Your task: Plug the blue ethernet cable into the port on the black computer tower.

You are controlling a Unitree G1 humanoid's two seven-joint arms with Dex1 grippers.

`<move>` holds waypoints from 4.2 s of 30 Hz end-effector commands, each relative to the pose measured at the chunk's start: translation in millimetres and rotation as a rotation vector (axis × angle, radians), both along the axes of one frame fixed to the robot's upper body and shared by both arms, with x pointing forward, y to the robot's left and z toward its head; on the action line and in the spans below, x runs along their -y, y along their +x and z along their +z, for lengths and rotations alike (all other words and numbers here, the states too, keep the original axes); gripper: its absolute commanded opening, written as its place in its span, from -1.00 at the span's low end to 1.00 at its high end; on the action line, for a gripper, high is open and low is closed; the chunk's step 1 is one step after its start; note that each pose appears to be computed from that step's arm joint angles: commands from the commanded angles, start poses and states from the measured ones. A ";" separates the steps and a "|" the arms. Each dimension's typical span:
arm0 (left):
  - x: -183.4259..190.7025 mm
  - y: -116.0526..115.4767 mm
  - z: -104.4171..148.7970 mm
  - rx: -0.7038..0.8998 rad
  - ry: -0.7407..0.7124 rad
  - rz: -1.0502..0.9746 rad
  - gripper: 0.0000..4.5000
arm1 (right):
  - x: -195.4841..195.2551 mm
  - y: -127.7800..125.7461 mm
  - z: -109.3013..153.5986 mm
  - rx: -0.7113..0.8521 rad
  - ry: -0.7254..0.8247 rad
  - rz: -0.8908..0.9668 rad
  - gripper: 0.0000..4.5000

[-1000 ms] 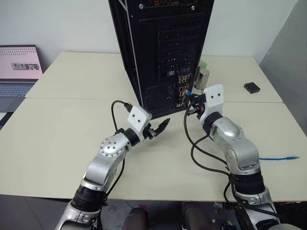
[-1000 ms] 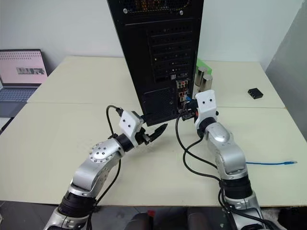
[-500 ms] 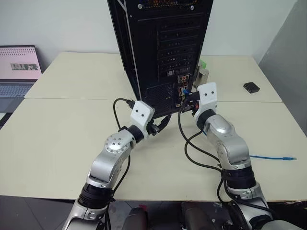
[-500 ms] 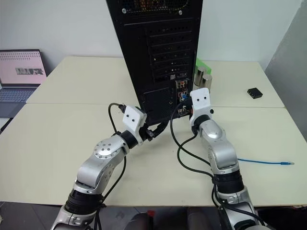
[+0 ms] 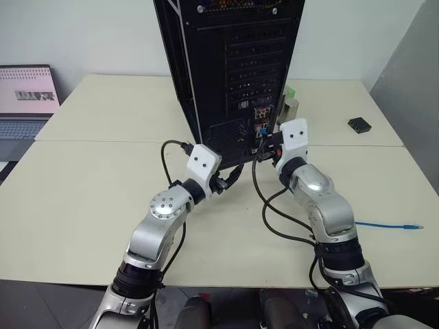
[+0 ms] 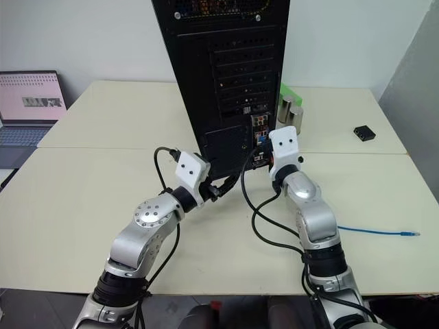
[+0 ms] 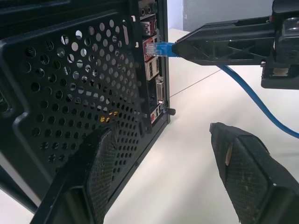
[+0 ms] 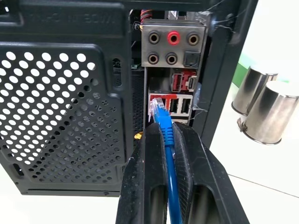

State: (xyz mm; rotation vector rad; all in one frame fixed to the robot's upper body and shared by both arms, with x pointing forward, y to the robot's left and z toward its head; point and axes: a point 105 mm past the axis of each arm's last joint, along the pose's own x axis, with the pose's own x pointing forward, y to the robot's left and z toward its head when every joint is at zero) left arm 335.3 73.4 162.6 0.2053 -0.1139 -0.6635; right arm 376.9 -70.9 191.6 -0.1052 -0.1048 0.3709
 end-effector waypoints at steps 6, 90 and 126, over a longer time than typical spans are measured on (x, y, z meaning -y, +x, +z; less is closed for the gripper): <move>3.5 -3.0 17.1 0.077 -0.006 -0.015 0.47 | -1.6 2.8 17.7 0.050 0.007 -0.007 -1.00; 8.9 -5.7 15.7 0.108 0.022 -0.050 0.47 | 2.0 3.0 18.5 0.048 -0.026 -0.009 -1.00; 5.1 -2.3 16.7 0.112 0.022 -0.029 0.47 | -20.2 -1.9 24.0 0.028 0.016 0.064 -1.00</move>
